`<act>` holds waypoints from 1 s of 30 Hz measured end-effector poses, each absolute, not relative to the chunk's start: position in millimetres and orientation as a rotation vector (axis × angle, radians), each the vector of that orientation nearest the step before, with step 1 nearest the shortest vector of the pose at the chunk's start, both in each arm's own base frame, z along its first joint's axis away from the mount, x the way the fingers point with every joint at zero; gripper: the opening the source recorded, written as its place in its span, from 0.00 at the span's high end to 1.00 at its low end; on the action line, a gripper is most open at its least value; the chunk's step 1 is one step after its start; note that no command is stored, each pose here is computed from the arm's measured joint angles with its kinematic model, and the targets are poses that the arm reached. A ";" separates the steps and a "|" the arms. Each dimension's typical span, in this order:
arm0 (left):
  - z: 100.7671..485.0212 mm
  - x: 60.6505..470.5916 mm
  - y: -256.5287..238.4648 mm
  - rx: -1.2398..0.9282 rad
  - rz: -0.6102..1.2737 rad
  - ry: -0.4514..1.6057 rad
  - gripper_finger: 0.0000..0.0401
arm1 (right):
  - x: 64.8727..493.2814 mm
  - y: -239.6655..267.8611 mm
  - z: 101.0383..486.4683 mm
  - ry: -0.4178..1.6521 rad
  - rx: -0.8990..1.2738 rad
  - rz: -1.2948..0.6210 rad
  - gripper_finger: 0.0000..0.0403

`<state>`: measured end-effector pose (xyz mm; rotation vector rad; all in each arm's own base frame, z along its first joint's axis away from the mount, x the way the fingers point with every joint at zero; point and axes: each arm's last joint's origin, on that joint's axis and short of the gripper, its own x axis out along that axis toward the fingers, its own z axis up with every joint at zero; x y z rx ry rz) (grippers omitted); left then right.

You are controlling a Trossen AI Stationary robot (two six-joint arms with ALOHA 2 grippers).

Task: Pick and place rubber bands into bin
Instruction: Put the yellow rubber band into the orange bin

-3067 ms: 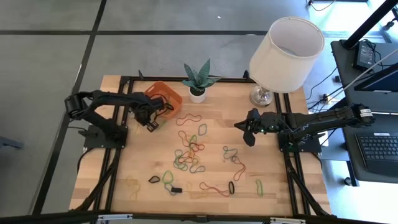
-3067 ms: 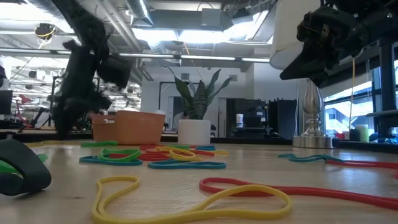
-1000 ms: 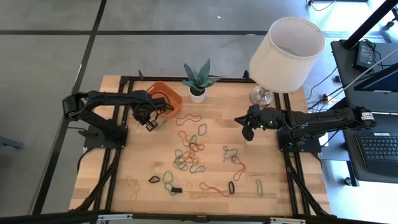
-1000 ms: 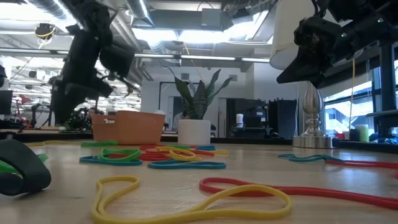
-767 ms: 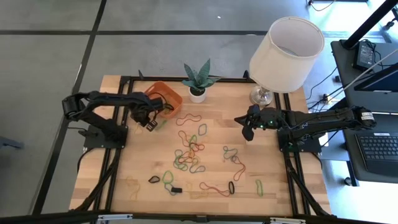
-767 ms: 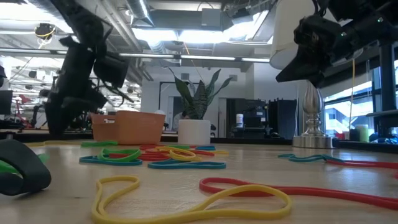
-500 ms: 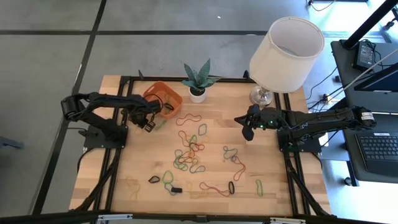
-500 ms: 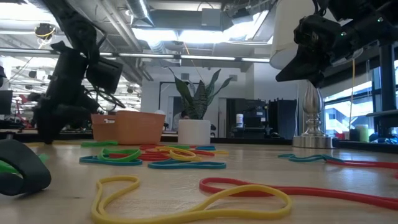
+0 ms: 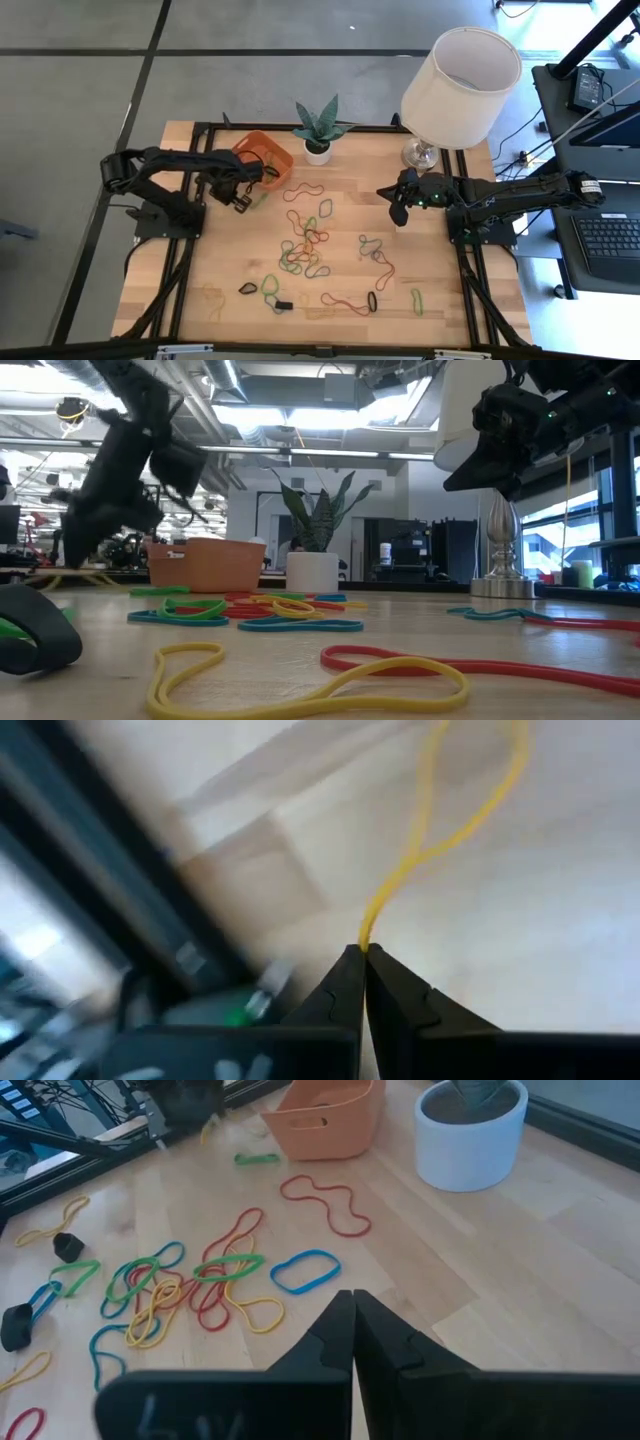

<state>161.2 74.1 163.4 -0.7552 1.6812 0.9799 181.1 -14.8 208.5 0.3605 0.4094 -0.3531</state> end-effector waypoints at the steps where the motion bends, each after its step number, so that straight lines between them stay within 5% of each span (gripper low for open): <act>1: 171.6 164.1 73.4 -0.737 0.979 1.697 0.99 | 181.0 -14.8 208.4 0.410 0.360 -0.353 0.99; 6: 219.4 178.2 73.1 -0.636 0.986 1.721 0.99 | 181.0 -14.7 208.3 0.412 0.359 -0.353 0.99; 16: 299.6 209.3 105.4 -0.395 0.979 1.354 0.99 | 180.6 -18.6 208.3 0.408 0.361 -0.373 0.99; 22: 290.4 226.3 148.2 -0.390 0.909 1.214 0.99 | 180.7 -18.6 208.4 0.405 0.374 -0.376 0.99; 30: 230.1 244.5 193.1 -0.444 0.832 1.407 0.99 | 180.8 -18.6 208.7 0.397 0.399 -0.381 0.99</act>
